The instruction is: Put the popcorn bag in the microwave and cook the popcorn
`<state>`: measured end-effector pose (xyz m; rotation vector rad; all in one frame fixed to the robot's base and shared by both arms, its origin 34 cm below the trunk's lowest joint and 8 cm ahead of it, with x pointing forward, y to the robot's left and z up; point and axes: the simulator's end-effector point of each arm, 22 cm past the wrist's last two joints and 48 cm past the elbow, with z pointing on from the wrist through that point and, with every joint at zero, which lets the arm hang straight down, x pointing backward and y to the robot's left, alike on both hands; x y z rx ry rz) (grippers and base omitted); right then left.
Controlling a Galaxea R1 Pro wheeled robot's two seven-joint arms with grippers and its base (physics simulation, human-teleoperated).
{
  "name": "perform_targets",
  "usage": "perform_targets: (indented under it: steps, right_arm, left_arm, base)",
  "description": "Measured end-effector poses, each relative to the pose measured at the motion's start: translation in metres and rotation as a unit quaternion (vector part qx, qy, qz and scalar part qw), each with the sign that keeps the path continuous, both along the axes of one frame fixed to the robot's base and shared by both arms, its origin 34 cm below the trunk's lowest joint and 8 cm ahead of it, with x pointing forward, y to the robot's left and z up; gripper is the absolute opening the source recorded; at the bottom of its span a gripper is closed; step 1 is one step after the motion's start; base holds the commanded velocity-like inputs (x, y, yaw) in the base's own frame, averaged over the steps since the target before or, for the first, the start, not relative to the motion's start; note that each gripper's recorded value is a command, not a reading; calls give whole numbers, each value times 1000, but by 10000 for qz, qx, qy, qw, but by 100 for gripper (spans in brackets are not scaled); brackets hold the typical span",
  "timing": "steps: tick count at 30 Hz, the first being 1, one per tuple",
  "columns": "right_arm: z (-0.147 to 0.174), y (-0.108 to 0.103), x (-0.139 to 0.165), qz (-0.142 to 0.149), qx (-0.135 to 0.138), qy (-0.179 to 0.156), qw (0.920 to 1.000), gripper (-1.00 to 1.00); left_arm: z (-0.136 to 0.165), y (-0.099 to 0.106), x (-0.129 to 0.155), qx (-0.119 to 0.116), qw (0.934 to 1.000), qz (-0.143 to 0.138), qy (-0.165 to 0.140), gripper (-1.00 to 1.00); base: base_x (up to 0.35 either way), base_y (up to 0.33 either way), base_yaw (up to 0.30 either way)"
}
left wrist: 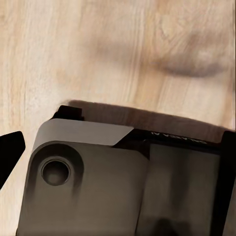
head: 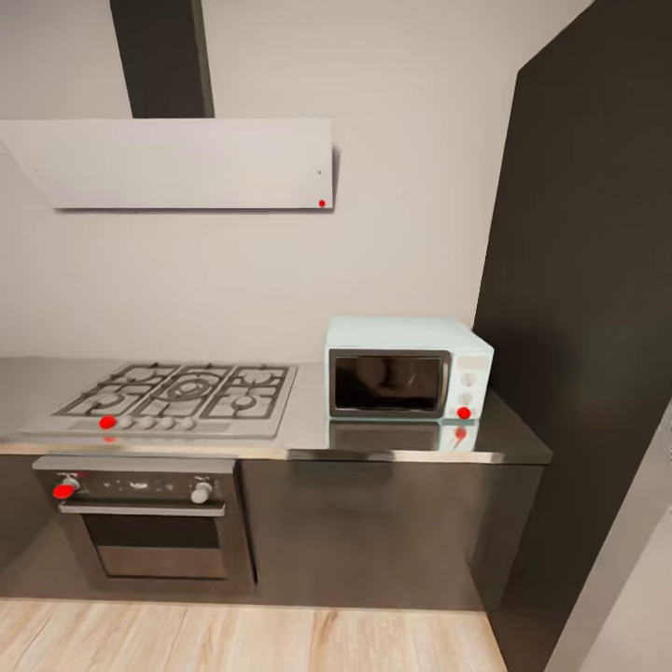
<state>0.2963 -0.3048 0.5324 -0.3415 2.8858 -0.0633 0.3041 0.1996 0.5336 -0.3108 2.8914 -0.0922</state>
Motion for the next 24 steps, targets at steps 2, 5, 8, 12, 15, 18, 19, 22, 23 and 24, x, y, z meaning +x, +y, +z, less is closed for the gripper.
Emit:
perform_targets:
  steps: [2, 5, 8, 12, 15, 18, 19, 22, 23, 24]
  right_arm:
    - [0, -1, 0, -5, -3, 0, 10000, 100]
    - [0, -2, 0, -10, -10, 1, 10000, 100]
    - [0, -2, 0, -24, -8, 1, 10000, 100]
    - [0, -2, 0, -38, -9, 0, 10000, 100]
    - [0, -3, 0, -43, -8, -2, 10000, 100]
    - [0, -3, 0, -54, -11, 0, 10000, 100]
    - [0, -3, 0, -58, -12, 2, 10000, 100]
    - [0, -3, -1, -72, -6, 5, 10000, 100]
    - [0, -2, -1, -77, -3, 9, 10000, 100]
    - [0, -3, -1, -79, -2, 12, 10000, 100]
  left_arm:
    - [0, -1, 0, -2, 10000, -7, -2, 100]
    - [0, -1, 1, -6, 10000, -14, -3, 100]
    - [0, -1, 1, -6, 10000, -18, -3, 100]
    - [0, -1, 1, -6, 10000, -14, -7, 100]
    - [0, -1, 1, -6, 10000, -13, -8, 100]
    - [0, -1, 0, -2, 10000, -5, -6, 100]
    - [0, 0, 0, -1, 10000, -3, -7, 100]
    - [0, 1, 1, 11, 10000, 12, -27, 100]
    - [0, 2, 2, 17, 10000, 20, -33, 100]
    - [0, 3, 2, 19, 10000, 24, -37, 100]
  base:
    - [170, -301, 0]
    - [124, -317, 0]
    - [96, -326, 0]
    - [84, -329, 0]
    - [80, -330, 0]
    - [77, -330, 0]
    - [77, -329, 0]
    - [57, -202, -77]
    - [20, -61, -184]
    - [10, -31, -210]
